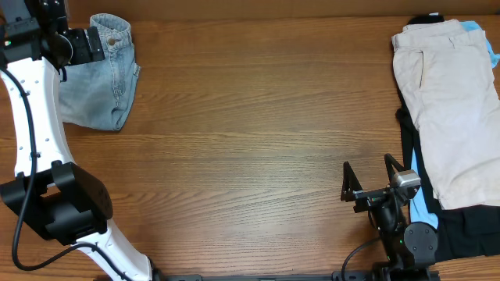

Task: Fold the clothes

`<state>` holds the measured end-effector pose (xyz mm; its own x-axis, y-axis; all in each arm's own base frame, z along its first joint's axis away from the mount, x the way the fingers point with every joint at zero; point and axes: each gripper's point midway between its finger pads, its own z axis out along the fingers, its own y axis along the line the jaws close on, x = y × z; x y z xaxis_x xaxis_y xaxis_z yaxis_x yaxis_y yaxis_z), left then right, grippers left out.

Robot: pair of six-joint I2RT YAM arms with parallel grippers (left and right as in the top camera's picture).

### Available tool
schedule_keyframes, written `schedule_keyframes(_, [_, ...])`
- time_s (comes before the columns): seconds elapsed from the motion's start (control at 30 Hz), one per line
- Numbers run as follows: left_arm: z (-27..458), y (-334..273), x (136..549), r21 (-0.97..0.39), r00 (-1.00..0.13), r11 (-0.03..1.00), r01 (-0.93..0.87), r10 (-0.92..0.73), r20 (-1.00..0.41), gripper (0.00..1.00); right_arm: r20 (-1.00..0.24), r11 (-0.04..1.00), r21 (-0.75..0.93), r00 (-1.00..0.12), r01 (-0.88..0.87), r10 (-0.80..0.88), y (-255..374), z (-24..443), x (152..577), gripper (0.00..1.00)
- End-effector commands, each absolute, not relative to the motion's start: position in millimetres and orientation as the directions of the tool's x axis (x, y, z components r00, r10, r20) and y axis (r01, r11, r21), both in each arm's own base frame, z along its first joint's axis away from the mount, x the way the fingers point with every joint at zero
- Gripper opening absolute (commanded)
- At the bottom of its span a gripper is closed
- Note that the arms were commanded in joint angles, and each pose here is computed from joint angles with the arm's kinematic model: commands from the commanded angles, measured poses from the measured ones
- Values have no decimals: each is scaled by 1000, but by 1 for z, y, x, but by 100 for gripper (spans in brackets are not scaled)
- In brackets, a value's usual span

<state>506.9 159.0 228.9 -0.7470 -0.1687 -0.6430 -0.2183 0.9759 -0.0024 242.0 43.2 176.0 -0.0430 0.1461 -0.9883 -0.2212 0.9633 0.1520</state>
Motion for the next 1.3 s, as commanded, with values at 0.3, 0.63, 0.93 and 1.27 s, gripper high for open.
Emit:
schedule_keyframes(0.3, [359, 26, 423, 30, -585, 1000, 2, 26, -810, 100, -989, 963, 148, -39, -225, 143, 44, 174, 242, 100])
schedule_keyframes(0.63, [330, -22, 301, -26, -422, 986, 164, 46, -906, 100, -989, 963, 148, -39, -225, 143, 44, 174, 242, 100])
schedule_keyframes(0.93, [266, -34, 255, 63, 59, 976, 209, 51, -997, 100, -989, 963, 148, -39, -225, 143, 44, 174, 242, 100])
schedule_keyframes(1.27, [200, -29, 246, 64, 51, 984, 169, 56, -997, 100, -989, 963, 148, -39, -225, 143, 44, 174, 242, 100])
